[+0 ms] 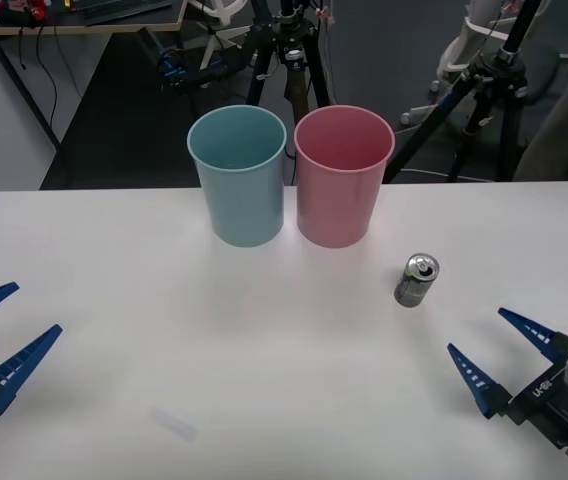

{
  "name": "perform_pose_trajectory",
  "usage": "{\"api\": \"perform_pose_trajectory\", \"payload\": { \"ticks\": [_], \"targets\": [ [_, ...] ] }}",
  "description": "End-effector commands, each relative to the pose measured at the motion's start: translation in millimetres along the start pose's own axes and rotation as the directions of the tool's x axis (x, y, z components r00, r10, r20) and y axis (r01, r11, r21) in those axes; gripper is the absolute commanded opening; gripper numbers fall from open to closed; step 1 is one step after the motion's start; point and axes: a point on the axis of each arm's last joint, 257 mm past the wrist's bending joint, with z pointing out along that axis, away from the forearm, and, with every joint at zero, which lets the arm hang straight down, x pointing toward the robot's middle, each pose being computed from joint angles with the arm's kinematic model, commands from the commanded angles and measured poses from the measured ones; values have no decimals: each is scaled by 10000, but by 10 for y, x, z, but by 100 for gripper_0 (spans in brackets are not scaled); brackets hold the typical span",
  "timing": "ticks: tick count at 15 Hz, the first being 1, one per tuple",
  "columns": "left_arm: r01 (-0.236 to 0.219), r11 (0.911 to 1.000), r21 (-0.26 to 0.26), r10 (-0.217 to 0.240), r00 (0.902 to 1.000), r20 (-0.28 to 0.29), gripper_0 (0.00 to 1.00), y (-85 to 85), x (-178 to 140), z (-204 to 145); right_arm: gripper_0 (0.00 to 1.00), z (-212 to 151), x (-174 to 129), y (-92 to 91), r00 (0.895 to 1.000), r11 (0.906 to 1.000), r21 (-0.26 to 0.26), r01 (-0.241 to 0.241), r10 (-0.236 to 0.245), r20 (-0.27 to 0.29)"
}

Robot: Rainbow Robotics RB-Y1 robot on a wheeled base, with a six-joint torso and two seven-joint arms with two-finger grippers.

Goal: Grasp the object on the table and drop it into the matching bin: aluminum can to the light blue bin, PET bottle to the pink bin.

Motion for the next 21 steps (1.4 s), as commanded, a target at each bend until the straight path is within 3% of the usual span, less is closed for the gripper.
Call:
{"api": "perform_pose_trajectory", "payload": {
  "ticks": [1, 10, 17, 21],
  "targets": [
    [-1, 10000, 0, 1, 10000, 0, 100, 0, 0, 0, 100, 212, 76, -12, 10000, 9999, -126, 31, -31, 58],
    [-1, 10000, 0, 1, 10000, 0, 100, 0, 0, 0, 100, 715, 275, -21, 9987, 9989, -146, 452, -455, -212],
    [-1, 10000, 0, 1, 10000, 0, 100, 0, 0, 0, 100, 1035, 236, 20, 9978, 9980, -53, 623, -624, -242],
    [-1, 10000, 0, 1, 10000, 0, 100, 0, 0, 0, 100, 1132, 194, -65, 9966, 9969, 157, 775, -770, -295]
  ]
}}
